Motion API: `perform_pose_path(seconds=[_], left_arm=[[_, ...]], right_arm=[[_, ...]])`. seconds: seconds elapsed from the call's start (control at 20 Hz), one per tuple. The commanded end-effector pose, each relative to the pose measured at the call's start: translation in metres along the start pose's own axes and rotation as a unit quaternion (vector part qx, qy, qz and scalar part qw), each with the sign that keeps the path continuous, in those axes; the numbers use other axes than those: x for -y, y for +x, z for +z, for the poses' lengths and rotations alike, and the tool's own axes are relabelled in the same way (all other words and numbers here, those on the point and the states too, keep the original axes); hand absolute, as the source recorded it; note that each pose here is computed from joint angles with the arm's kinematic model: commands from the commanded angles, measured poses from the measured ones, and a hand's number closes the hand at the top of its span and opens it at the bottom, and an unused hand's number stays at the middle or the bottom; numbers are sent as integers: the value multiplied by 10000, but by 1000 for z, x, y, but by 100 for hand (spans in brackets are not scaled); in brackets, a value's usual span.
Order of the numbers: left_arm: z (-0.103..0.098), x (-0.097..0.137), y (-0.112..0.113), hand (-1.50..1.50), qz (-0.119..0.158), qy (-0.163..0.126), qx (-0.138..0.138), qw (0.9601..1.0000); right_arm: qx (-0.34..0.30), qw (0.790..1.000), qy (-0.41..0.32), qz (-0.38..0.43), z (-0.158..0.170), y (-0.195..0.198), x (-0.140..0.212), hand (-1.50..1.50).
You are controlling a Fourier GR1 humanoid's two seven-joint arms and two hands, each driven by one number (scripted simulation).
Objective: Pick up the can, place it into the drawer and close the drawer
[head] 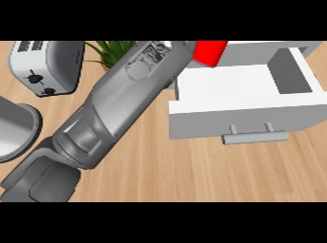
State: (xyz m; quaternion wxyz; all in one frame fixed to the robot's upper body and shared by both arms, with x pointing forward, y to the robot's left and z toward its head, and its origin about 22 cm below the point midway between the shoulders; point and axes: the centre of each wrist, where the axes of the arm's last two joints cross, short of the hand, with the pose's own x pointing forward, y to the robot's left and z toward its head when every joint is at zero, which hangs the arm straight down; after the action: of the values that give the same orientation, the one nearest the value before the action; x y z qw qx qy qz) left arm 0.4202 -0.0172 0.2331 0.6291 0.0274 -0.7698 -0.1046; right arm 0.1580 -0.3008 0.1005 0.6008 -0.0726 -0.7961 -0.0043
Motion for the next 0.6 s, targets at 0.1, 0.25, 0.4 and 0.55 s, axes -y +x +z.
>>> perform_pose_path(seconds=[0.1, 0.25, 0.4, 0.55], left_arm=[[-5, 0, -10, 150, -60, 36, -110, 9999], [0, 4, -26, 150, -341, 71, -6, 9994], [3, 5, -34, 150, -399, 248, 97, 9988], [0, 0, -46, 150, -490, 356, 28, 9982]], right_arm=[[50, 10000, 35, -27, -10, -6, 6, -150], [27, 10000, 89, 10, -17, -1, 0, -150], [48, 9999, 115, -34, -15, 7, -17, -150], [100, 9998, 149, -49, -14, 6, -6, -150]])
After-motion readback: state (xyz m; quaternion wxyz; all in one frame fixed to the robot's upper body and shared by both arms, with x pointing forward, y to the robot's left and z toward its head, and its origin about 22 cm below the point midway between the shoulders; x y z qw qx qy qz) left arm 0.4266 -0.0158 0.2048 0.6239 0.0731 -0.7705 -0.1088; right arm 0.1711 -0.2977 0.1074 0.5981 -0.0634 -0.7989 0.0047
